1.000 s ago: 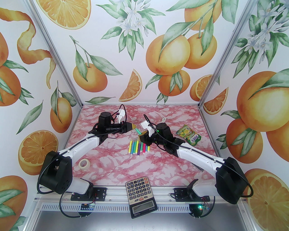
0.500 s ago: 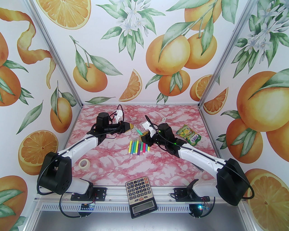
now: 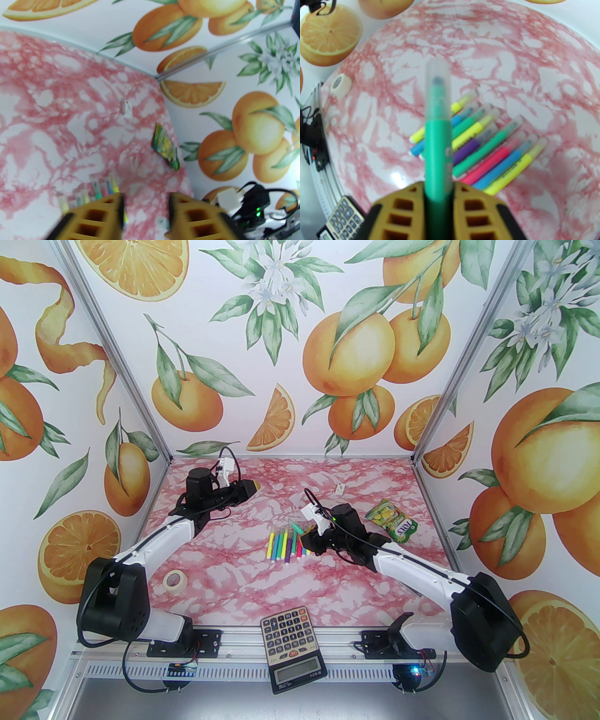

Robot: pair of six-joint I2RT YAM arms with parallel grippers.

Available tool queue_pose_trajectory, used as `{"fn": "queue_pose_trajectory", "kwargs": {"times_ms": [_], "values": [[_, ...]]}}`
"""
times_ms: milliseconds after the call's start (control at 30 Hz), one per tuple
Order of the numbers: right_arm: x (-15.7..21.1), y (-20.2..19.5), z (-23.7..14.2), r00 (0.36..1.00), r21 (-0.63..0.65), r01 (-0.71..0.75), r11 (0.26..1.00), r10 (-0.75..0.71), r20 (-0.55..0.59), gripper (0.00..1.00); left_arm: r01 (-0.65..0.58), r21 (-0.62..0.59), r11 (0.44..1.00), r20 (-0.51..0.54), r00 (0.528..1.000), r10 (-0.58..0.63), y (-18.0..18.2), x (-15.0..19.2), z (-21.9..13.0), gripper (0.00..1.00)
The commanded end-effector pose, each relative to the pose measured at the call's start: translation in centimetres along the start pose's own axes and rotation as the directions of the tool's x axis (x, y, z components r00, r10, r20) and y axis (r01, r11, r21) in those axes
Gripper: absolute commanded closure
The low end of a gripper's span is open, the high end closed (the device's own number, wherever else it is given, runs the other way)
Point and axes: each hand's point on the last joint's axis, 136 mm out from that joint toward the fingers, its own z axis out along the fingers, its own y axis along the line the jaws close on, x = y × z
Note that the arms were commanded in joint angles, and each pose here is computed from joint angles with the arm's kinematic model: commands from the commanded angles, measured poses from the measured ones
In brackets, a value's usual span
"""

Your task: Open the pen caps

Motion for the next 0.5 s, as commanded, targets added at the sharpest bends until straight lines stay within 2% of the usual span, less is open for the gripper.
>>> {"fn": "queue_pose_trajectory", "kwargs": {"times_ms": [0,167,467], "values": [[-3.3,1.2,-1.2,0.994,-0.040,0.021,0.999,-0.016,0.107,1.00,-0.096,0.027,0.995,-0.038,0.995,0.097,-2.7,0.8,0.0,0.38],[-5.2,1.8,-1.5,0.988,-0.062,0.035,0.997,-0.025,0.155,1.00,-0.093,0.076,0.993,-0.085,0.991,0.099,-3.9,2.6,1.6,0.35],[-7.0,2.6,-1.4,0.980,-0.079,0.052,0.996,-0.035,0.198,1.00,-0.072,0.164,0.984,-0.110,0.990,0.091,-5.9,4.0,3.8,0.44]]}}
